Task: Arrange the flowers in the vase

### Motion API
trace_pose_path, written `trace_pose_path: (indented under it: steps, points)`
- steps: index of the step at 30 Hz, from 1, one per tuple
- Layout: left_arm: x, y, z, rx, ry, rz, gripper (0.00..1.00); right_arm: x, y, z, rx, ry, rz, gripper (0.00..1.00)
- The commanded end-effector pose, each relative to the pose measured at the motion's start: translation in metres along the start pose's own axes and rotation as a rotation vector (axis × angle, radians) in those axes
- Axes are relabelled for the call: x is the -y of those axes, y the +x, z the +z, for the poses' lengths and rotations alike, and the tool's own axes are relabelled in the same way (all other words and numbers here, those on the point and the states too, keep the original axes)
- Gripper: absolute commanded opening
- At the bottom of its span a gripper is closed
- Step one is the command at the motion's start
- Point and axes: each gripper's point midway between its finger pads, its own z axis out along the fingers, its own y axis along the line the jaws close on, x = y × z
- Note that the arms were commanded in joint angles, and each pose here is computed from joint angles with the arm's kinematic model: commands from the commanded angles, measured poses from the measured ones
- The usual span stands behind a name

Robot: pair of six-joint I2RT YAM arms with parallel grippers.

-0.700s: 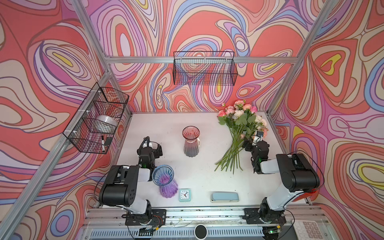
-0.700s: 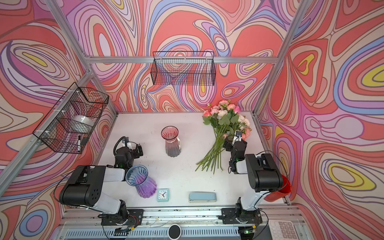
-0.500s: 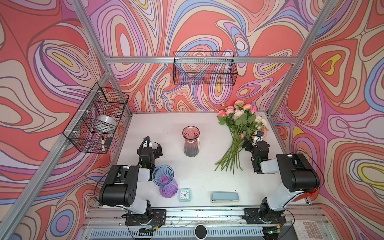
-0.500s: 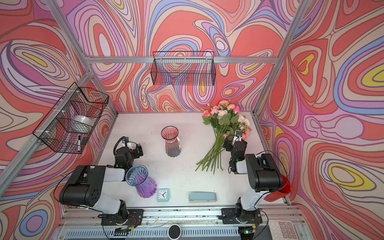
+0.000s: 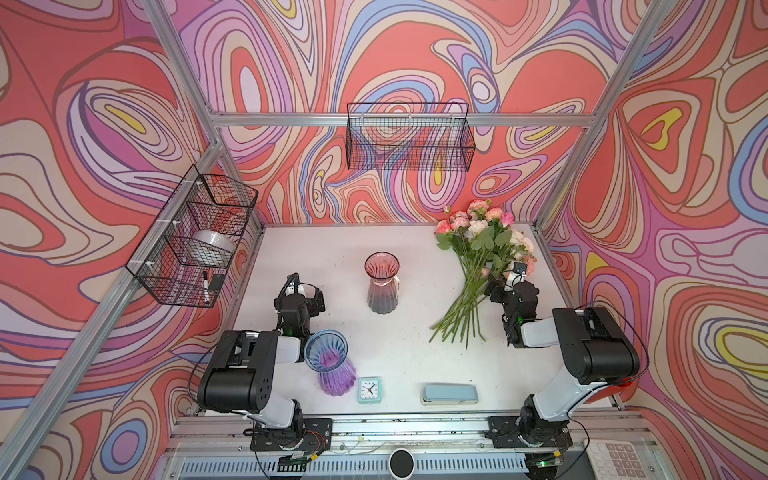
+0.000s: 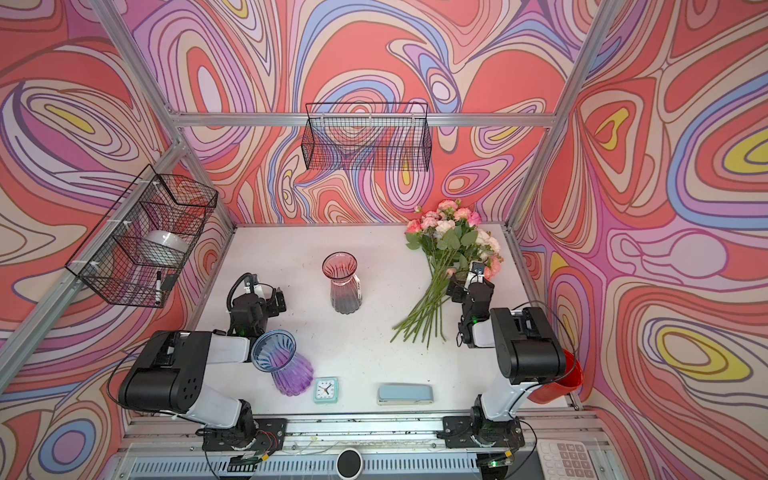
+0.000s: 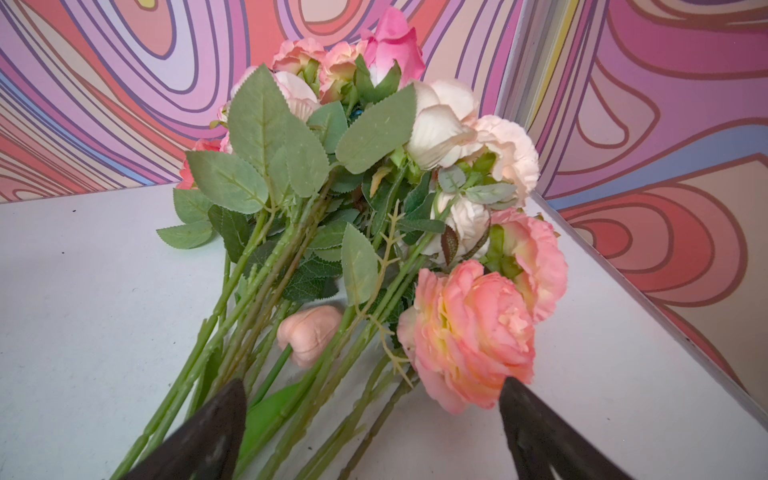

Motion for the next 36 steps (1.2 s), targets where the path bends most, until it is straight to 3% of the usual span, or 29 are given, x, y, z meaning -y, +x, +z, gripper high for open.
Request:
trace_pose_path:
  steps: [1,36]
  points:
    - [0.0027,-0.0063,0.0023,0.016,0.009,0.010,1.00,-0.0006,0.0045,0.0008,-0.010,0.006,-0.007,0.98]
    - [0.0027,-0.0064,0.0025,0.016,0.008,0.010,1.00,-0.0021,0.0057,0.0022,-0.018,-0.002,-0.008,0.98]
